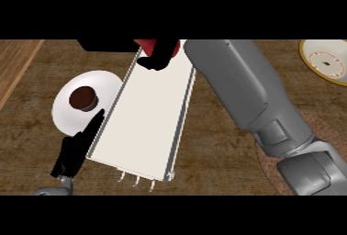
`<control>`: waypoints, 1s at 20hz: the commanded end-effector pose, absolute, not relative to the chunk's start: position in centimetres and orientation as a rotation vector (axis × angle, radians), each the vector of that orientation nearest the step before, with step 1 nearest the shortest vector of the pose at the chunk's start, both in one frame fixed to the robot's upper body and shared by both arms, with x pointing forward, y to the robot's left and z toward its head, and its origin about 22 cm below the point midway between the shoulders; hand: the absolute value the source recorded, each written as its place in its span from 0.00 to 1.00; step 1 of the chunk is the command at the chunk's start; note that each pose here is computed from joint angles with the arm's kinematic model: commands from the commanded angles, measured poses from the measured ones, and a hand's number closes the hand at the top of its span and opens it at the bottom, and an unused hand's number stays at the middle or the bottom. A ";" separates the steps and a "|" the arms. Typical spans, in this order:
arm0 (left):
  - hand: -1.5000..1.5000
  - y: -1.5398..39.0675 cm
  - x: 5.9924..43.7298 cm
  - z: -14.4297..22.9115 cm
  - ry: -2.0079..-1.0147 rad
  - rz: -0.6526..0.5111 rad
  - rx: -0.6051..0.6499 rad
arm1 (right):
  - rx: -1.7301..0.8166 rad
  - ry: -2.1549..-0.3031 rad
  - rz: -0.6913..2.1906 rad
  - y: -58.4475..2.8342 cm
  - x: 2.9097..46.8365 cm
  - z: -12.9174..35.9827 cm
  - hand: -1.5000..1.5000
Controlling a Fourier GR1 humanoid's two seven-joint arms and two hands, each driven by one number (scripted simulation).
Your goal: Pick the pear from the placemat and place it in the tiered shelf
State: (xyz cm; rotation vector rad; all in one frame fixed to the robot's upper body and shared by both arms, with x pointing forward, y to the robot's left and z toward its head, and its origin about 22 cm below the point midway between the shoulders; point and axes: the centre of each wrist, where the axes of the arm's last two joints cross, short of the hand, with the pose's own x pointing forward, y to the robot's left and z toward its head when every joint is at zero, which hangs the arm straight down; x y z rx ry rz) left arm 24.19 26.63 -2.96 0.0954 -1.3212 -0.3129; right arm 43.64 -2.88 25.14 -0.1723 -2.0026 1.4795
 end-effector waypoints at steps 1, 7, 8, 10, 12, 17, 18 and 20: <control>0.50 25.0 25.5 -1.9 -1.342 -0.331 0.084 | -0.212 -1.956 1.541 -0.5 43.5 22.6 1.00; 0.50 24.5 25.3 -2.8 -1.330 -0.348 0.064 | 0.245 -1.709 1.397 -2.5 44.5 19.2 1.00; 0.50 25.0 25.6 -2.9 -1.339 -0.352 0.069 | 0.308 -1.640 1.319 -3.1 44.8 18.5 0.00; 0.50 25.1 25.8 -2.7 -1.331 -0.359 0.061 | 0.399 -1.554 1.232 -3.8 45.2 17.7 0.00; 0.50 24.8 25.9 -3.2 -1.334 -0.362 0.039 | 0.471 -1.531 1.158 -3.9 45.4 17.6 0.00; 0.50 26.0 26.9 -2.4 -1.334 -0.346 0.065 | 0.632 -1.560 0.935 -3.2 45.7 20.3 0.00; 0.50 24.9 25.7 -2.4 -1.332 -0.356 0.062 | 0.606 -1.567 0.878 -3.6 45.8 19.0 0.00; 0.50 25.1 25.3 -3.0 -1.334 -0.343 0.074 | 0.598 -1.640 0.741 -3.4 45.9 20.7 0.00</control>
